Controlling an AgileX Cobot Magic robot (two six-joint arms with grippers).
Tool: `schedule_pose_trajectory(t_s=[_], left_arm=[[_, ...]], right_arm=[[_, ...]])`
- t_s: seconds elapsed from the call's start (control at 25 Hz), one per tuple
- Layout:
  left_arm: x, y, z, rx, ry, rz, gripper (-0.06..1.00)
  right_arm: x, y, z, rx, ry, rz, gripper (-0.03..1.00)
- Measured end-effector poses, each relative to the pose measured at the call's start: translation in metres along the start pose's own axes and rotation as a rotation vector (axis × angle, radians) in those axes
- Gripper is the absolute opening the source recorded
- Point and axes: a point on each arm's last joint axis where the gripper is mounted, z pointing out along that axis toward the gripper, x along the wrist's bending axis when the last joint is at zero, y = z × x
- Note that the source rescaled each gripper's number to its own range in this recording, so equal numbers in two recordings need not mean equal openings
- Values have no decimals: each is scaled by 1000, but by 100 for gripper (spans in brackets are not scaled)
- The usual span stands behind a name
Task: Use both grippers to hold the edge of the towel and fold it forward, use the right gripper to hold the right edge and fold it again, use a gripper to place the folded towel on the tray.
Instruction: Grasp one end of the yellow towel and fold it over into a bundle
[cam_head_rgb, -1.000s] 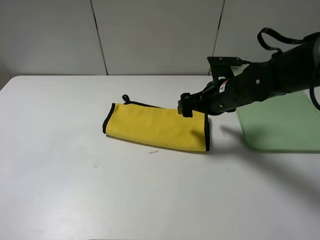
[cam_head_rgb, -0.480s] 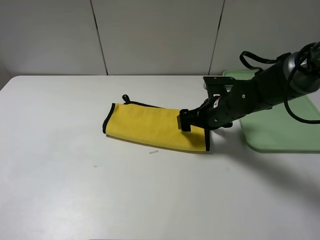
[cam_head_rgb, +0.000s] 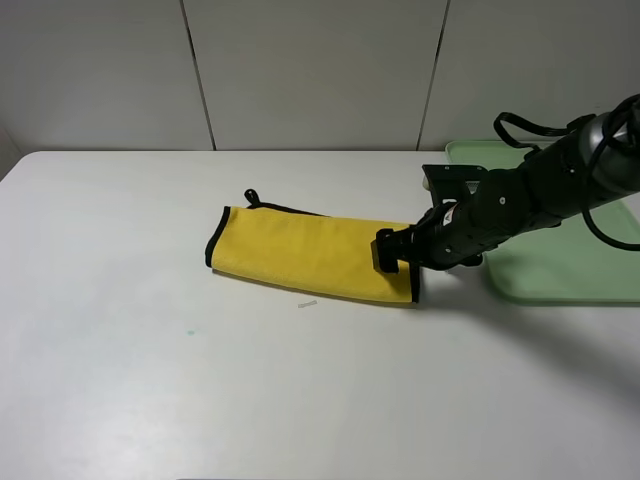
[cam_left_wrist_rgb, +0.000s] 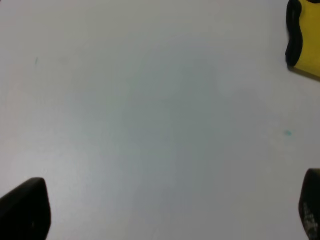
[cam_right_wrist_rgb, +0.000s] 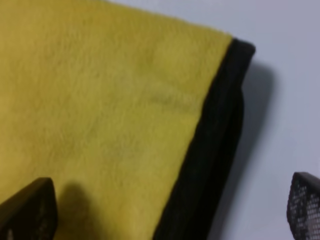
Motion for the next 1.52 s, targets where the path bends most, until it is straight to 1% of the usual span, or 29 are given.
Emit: schedule_pose_trajectory(t_s=[0.24, 0.36, 0.64, 0.68, 0.76, 0.88, 0.96, 1.04, 1.08, 1.32, 1.4, 1.52], left_arm=[[0, 0, 0, 0, 0, 0, 100], [0, 0, 0, 0, 0, 0, 100], [0, 0, 0, -1, 0, 0, 100], [0, 0, 0, -1, 0, 0, 100], [0, 0, 0, -1, 0, 0, 100], [0, 0, 0, -1, 0, 0, 100], [0, 0, 0, -1, 0, 0, 100], [0, 0, 0, -1, 0, 0, 100], [0, 0, 0, -1, 0, 0, 100], [0, 0, 0, -1, 0, 0, 100], [0, 0, 0, -1, 0, 0, 100], [0, 0, 0, -1, 0, 0, 100]], right_arm=[[-3, -7, 1, 8, -5, 1, 100], [-2, -9, 4, 1, -3, -3, 95], [4, -10, 11, -32, 12, -21, 91], [4, -10, 12, -32, 12, -16, 88], [4, -9, 12, -37, 13, 9, 77], [4, -10, 13, -33, 13, 73, 50], [4, -11, 13, -26, 11, 121, 27], [3, -12, 14, -17, 8, 156, 7], [3, -12, 14, -16, 8, 172, 3], [3, -12, 14, -16, 8, 175, 3], [3, -12, 14, -14, 8, 153, 3], [4, -12, 10, 4, 5, 87, 3]])
